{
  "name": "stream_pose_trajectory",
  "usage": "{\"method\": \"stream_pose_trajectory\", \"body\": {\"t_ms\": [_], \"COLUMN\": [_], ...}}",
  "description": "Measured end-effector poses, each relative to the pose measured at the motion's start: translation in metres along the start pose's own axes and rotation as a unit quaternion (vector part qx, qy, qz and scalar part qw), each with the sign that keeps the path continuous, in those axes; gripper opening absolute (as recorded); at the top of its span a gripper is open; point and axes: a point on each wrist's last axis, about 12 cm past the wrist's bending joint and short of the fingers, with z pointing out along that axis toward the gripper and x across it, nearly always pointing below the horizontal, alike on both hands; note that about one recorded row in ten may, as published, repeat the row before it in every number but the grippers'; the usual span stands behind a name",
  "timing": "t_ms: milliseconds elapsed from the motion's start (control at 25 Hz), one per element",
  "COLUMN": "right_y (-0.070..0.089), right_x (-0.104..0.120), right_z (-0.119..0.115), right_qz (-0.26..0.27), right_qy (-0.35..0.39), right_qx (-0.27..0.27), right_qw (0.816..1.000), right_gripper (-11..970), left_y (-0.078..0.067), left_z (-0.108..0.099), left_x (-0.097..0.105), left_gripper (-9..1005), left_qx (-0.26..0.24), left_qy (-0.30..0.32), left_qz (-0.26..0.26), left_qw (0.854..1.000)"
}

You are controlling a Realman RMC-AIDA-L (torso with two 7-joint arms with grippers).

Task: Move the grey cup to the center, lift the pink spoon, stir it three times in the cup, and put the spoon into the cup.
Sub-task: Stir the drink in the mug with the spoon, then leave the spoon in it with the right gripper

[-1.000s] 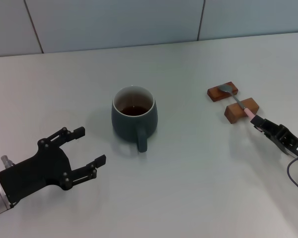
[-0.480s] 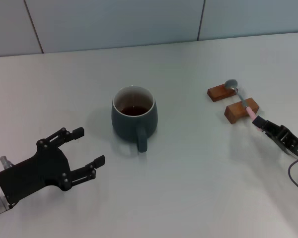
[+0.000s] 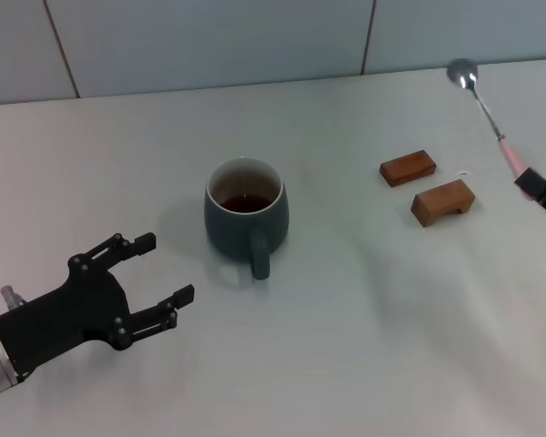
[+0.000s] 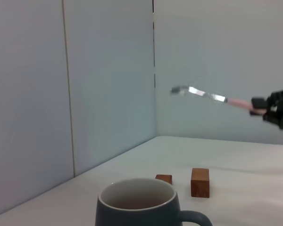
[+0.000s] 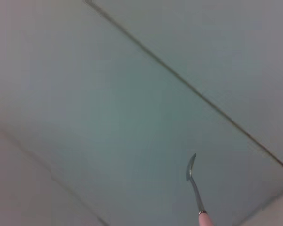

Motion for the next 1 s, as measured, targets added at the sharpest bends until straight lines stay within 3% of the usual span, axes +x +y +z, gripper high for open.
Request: {"method": "stream_pose_trajectory", "body": {"t_ms": [200,400,600,720,1000], "right_y": [0.006,0.021,0.061,0.093,0.150], "right_x": [-0.032,-0.094,-0.140,-0.158,-0.181], "right_z": [-0.004,0.010,0.051,0.077,0.118], "right_qz": [-0.059,-0.098,-0.156,-0.211,-0.284], "right_qy": [0.030,0.111,0.215,0.278,0.383], "right_qx": [-0.035,-0.039,-0.040,-0.015,0.036], "right_qw": [0.997,0.988,0.963,0.937,0.878], "right_gripper": [123,124,124,124,123], "left_y": [0.000,0.000,0.001,0.001,0.003], "left_z": [0.001,0.002,0.002,0.003,0.005], "left_x": [-0.001,-0.001,-0.002,-0.003,-0.003], "left_gripper": [844,844,844,844,844], "left_qx": [0.001,0.002,0.001,0.002,0.002], "left_qy": [-0.003,-0.003,-0.004,-0.005,-0.005], "left_qz": [0.000,0.000,0.000,0.001,0.002], "left_qw": [1.000,1.000,1.000,1.000,1.000]}}
